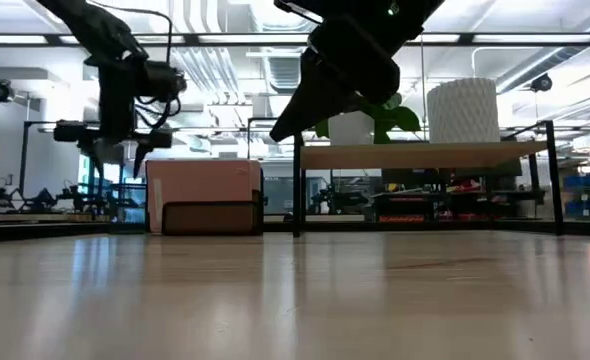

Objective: Stock shelves
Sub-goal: Put the black pen organizer under the shelf

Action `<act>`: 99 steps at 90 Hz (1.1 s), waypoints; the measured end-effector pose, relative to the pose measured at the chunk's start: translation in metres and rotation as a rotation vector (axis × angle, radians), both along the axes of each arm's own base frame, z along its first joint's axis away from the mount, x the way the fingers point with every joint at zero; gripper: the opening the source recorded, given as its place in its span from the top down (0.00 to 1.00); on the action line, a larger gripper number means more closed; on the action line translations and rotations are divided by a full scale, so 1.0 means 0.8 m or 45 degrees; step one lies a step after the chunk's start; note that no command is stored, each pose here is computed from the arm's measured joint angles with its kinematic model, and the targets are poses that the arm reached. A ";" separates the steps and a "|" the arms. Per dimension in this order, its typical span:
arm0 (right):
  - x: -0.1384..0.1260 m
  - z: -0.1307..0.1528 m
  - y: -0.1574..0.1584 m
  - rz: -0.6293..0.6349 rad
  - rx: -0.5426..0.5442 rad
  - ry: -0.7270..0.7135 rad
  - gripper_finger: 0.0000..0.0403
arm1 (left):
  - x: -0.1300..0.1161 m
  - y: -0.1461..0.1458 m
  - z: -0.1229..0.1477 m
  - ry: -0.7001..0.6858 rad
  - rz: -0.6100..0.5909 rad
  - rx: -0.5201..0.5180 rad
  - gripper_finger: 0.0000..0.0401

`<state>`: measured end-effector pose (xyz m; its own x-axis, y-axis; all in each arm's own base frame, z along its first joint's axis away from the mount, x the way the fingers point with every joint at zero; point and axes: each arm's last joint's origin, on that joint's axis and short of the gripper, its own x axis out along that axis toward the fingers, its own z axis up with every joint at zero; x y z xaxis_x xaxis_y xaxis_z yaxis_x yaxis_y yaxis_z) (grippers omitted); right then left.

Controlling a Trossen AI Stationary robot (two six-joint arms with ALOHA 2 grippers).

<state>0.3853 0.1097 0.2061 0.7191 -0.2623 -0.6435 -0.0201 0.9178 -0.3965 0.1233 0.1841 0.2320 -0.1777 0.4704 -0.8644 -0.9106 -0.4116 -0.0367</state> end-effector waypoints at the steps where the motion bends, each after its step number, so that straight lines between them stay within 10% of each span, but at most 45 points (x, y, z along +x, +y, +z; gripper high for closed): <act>1: 0.000 0.000 0.000 0.002 -0.003 0.000 0.97 | -0.001 0.000 -0.001 0.002 0.015 0.004 0.34; 46: 0.013 0.002 -0.023 0.179 0.093 -0.006 0.97 | -0.018 -0.023 0.026 -0.257 0.151 0.298 0.30; 99: 0.014 0.000 -0.031 0.212 0.049 0.004 0.97 | -0.024 -0.026 -0.057 -0.578 0.434 0.452 0.30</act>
